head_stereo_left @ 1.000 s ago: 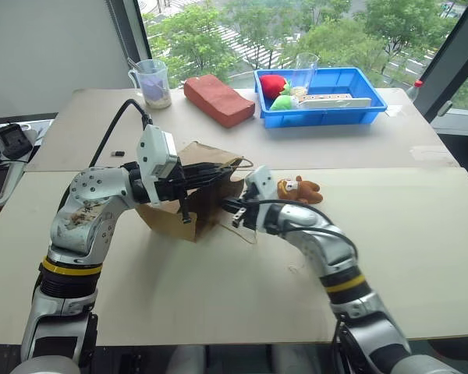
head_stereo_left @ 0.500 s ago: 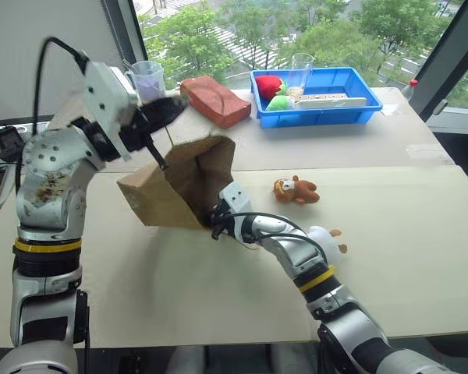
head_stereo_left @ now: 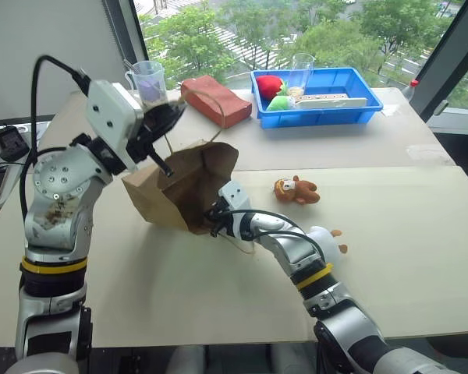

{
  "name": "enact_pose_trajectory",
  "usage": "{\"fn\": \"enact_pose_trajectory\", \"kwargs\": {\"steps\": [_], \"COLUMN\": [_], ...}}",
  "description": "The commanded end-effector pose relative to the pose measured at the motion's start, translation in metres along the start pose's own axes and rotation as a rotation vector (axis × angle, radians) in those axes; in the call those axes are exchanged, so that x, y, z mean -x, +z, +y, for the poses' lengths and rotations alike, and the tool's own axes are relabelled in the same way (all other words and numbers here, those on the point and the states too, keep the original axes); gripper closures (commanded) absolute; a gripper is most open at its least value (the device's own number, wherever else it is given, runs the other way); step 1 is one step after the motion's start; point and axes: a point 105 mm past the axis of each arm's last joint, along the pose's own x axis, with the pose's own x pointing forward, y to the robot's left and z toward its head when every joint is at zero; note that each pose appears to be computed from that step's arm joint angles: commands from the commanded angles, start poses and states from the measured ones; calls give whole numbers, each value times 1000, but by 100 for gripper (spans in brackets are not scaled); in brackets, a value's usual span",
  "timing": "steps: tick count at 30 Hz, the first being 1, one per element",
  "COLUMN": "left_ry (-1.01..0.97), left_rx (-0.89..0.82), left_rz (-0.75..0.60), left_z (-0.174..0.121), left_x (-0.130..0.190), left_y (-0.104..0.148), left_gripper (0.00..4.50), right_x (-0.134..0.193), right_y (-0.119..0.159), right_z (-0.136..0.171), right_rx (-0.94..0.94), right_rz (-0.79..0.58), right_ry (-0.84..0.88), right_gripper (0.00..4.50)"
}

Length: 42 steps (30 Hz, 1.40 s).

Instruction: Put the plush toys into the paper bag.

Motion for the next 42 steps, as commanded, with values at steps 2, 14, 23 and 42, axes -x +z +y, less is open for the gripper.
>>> {"fn": "enact_pose_trajectory", "kwargs": {"steps": [2,14,23,42], "left_ry": [-47,-125,-145,-222], "left_rx": [-32,24,32,66], "left_rz": [-28,-12,-14,-30], "left_z": [-9,-27,-30,-42], "left_x": [1,4,3,0], "left_y": [9,-1,-3,0], "left_gripper": [450,450,450,450], "right_x": [4,43,101,244], "right_y": [19,79,95,-32], "right_z": [-2,26,14,-48], "right_rx": [15,-14,31,142], "right_rz": [-67,-276,-288,374], "right_ry": [7,181,177,-14], "right_gripper": [448,448,448,21]}}
